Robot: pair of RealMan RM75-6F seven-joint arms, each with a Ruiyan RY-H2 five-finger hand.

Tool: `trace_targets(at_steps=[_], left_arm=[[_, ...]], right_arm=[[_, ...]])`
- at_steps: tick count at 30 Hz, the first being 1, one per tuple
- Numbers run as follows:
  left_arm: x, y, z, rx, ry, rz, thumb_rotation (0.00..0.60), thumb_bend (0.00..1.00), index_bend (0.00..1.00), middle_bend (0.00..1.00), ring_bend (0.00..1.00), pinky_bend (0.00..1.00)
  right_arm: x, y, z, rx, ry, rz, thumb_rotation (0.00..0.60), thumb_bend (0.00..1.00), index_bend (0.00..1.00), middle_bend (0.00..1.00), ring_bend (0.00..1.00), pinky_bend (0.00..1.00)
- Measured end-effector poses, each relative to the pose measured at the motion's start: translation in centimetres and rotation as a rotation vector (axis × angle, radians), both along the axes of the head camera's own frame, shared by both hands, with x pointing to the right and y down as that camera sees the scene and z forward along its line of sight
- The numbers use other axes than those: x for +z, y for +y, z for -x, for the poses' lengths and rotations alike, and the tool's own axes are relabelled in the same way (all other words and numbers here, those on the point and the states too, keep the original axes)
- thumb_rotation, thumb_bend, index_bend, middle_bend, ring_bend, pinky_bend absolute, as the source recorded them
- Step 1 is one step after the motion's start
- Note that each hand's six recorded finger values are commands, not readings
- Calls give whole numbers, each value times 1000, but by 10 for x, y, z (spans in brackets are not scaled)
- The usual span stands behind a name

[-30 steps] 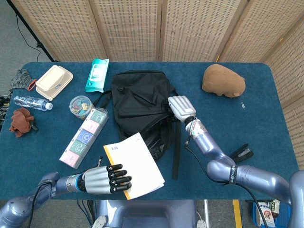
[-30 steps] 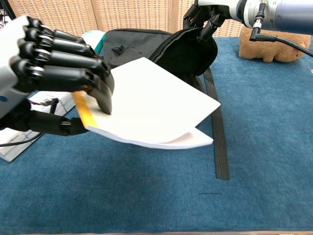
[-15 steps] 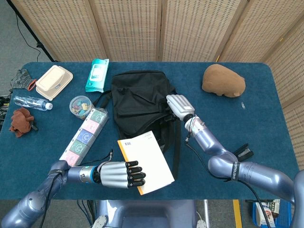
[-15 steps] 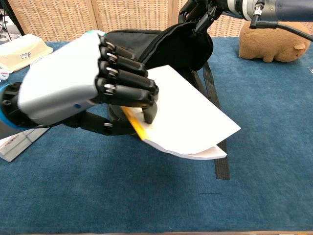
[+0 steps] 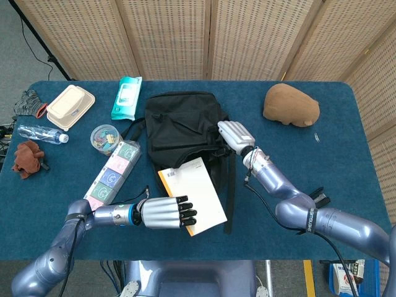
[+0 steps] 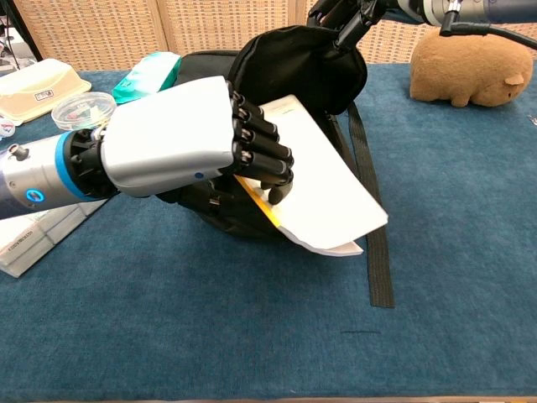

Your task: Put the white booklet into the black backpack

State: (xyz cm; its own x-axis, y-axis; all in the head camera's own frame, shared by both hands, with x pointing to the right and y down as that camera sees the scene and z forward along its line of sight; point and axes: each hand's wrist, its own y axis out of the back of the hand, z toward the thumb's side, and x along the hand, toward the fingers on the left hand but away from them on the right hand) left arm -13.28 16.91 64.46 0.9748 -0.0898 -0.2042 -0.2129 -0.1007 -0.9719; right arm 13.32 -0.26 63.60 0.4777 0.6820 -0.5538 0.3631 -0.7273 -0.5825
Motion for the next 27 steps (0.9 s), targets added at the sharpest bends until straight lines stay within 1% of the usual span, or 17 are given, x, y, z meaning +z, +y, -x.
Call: trace_targets(at_steps=[6,10,17,21,24,27], left_arm=[[11,-11,-11,6,-73,-9,600,602,806,652,605,723],[21,-18,-17,-9,-127,2,600,601,805,652,601,723],[32,-28,-22,-34,-187,14,600,602,806,652,600,723],[38,-25,-30,-22,-207,45,600,601,806,652,600,723],[39,-18,-34,10,-213,29,600,601,806,652,600,723],[40,-18,-38,14,-217,20,600,601,806,652,600,723]], right_arm=[[-3,8,3,-23,-26,40,600,572,641,600,439,513],[-5,11,5,-36,-41,42,600,572,640,600,439,513],[-6,14,8,-47,-63,44,600,572,640,600,439,513],[-8,7,12,-21,-92,17,600,571,641,603,441,513],[-13,-2,14,13,-119,-9,600,572,641,604,442,513],[-16,-5,16,31,-139,0,600,572,641,604,442,513]])
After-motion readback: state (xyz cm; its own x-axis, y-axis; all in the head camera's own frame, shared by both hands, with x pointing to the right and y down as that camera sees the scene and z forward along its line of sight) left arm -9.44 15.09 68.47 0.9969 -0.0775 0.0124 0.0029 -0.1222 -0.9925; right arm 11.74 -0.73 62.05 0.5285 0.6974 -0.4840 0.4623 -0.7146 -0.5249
